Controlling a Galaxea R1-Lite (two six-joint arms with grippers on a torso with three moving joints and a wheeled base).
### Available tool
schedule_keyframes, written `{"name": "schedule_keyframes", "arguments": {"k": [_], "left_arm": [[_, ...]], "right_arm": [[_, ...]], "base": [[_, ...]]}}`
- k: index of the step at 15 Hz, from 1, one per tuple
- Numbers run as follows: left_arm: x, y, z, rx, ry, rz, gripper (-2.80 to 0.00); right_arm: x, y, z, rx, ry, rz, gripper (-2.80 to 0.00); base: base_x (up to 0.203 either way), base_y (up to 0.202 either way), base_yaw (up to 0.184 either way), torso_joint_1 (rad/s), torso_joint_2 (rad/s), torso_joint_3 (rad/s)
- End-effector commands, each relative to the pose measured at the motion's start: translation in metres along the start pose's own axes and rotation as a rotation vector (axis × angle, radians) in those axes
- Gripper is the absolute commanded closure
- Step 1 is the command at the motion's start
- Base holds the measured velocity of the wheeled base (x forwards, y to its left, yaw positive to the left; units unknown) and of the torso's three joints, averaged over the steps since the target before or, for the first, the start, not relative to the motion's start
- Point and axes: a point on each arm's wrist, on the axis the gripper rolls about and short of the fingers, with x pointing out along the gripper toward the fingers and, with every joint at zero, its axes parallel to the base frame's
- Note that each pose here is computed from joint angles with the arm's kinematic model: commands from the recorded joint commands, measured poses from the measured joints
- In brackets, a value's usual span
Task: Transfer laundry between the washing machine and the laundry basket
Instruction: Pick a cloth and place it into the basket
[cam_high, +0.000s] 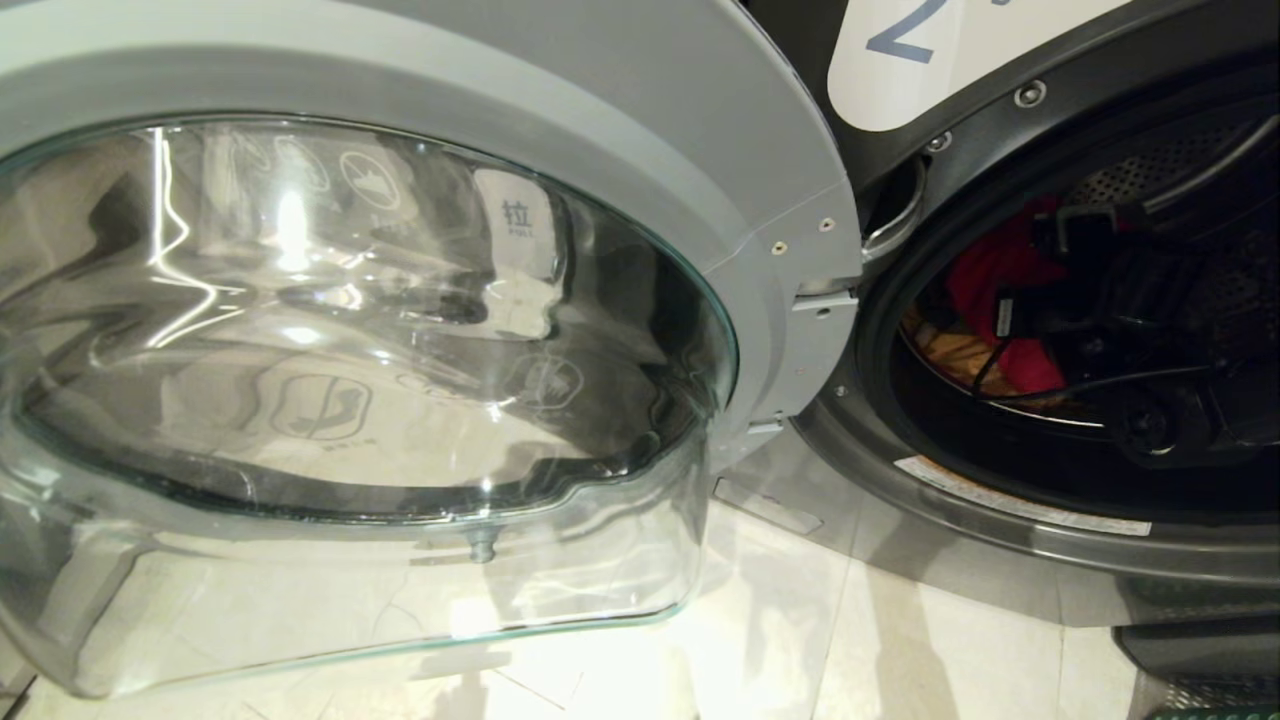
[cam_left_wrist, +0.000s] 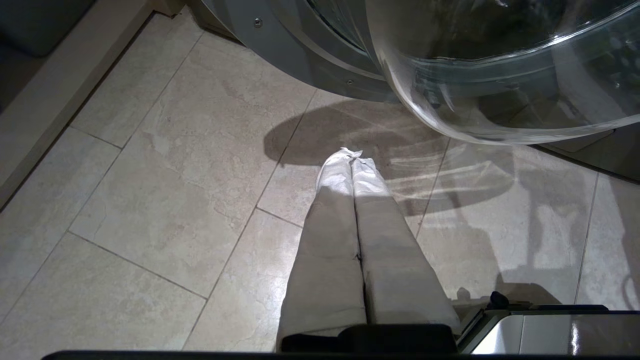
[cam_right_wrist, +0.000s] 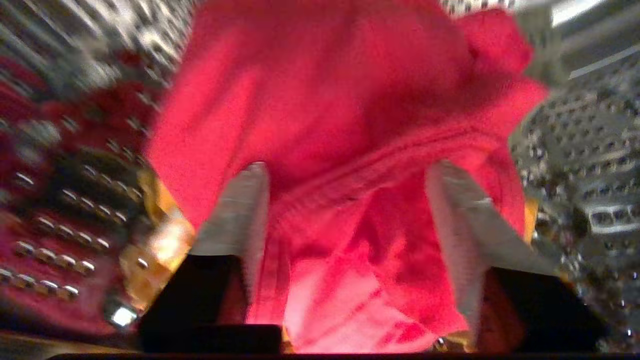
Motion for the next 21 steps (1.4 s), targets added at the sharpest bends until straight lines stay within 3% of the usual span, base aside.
{"name": "schedule_keyframes", "arguments": {"k": [1,7,11,16,21], "left_arm": [[0.000,0.000,-0.002,0.000,0.005,0.000,0.00],[0.000,0.000,-0.002,0.000,0.007,0.000,0.00],[0.000,0.000,-0.002,0.000,0.007,0.000,0.00],[0.000,0.000,-0.002,0.000,0.007,0.000,0.00],[0.000,0.000,-0.002,0.001,0.008,0.000,0.00]], "right_arm": [[-0.005,0.000,0.010,0.012,-0.030,0.001,-2.80],[-0.012,0.000,-0.001,-0.011,-0.013,-0.098,-2.80],[-0.004,-0.019,-0.005,-0.013,-0.018,-0.174,-2.80],[0.022,-0.019,-0.048,-0.030,0.044,-0.197,-2.80],[0.073,-0.008,-0.096,-0.007,-0.017,-0.199,-2.80]], "base": [[0.000,0.000,0.000,0.000,0.00,0.000],[0.000,0.000,0.000,0.000,0.00,0.000],[0.000,0.000,0.000,0.000,0.00,0.000],[0.000,0.000,0.000,0.000,0.00,0.000],[0.000,0.000,0.000,0.000,0.00,0.000]]}}
